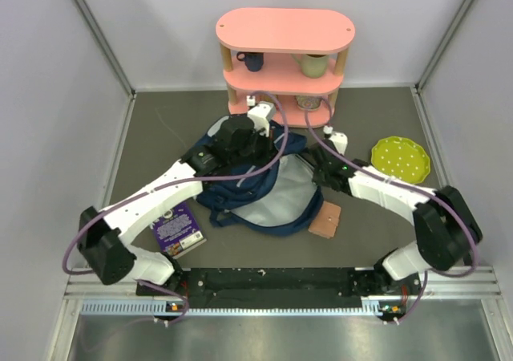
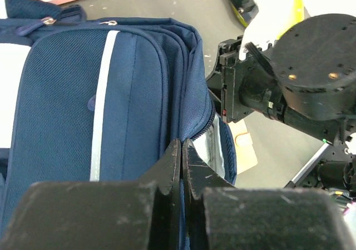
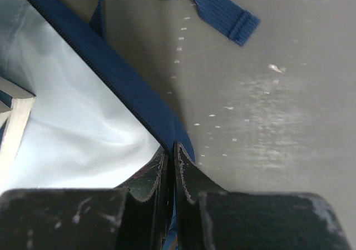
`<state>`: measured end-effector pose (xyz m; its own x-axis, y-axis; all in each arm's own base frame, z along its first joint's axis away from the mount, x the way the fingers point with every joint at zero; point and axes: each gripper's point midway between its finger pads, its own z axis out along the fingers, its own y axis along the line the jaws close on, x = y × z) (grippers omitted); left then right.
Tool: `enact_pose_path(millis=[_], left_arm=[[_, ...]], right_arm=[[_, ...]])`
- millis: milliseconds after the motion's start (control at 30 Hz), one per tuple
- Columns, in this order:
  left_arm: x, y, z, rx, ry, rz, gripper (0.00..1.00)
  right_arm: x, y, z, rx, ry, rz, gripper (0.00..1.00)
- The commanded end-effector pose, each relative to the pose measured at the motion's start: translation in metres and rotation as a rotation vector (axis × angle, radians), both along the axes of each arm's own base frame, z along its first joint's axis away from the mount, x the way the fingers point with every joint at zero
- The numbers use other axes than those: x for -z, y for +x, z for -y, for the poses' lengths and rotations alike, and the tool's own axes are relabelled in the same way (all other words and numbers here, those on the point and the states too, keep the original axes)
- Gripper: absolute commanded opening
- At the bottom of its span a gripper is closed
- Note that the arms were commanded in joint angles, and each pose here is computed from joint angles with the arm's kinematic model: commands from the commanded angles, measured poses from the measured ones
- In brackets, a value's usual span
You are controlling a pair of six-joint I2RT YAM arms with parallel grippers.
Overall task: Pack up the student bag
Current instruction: Adjust the student bag at the center of the board.
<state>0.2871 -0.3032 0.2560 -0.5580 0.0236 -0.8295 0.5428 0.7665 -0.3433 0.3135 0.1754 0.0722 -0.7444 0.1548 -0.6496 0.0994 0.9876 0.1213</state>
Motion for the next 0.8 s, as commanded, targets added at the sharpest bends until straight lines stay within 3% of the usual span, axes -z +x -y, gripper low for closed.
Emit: enact_pose_path(millis=[0, 233, 333, 433, 467, 533, 600, 767], left_arm=[[-0.069, 0.035, 0.037, 0.079, -0.139, 0.209, 0.0], [-0.051, 0.043, 0.056, 0.146, -0.108, 0.171, 0.0], [-0.038, 0.037, 0.046, 0.107, -0.101, 0.125, 0.0], [-0.032, 0.026, 0.033, 0.092, -0.099, 0.1, 0.18], [-0.023, 0.024, 0.027, 0.065, -0.087, 0.08, 0.34], [-0.028, 0.017, 0.015, 0.04, -0.094, 0.082, 0.46], [-0.028, 0.011, 0.001, 0.011, -0.085, 0.078, 0.65], [-0.033, 0.002, -0.043, -0.138, -0.065, 0.094, 0.87]], right_arm=[[-0.01, -0.012, 0.046, 0.143, -0.02, 0.032, 0.04], [0.001, -0.03, 0.037, 0.132, 0.1, 0.013, 0.05], [0.003, -0.033, 0.035, 0.113, 0.116, 0.013, 0.18], [-0.01, -0.033, 0.043, 0.115, 0.112, 0.045, 0.37], [-0.015, -0.033, 0.047, 0.12, 0.112, 0.057, 0.45], [-0.032, -0.032, 0.066, 0.159, 0.115, 0.11, 0.52], [-0.037, -0.038, 0.087, 0.2, 0.098, 0.123, 0.65], [-0.082, -0.053, 0.136, 0.294, 0.111, 0.263, 0.7]])
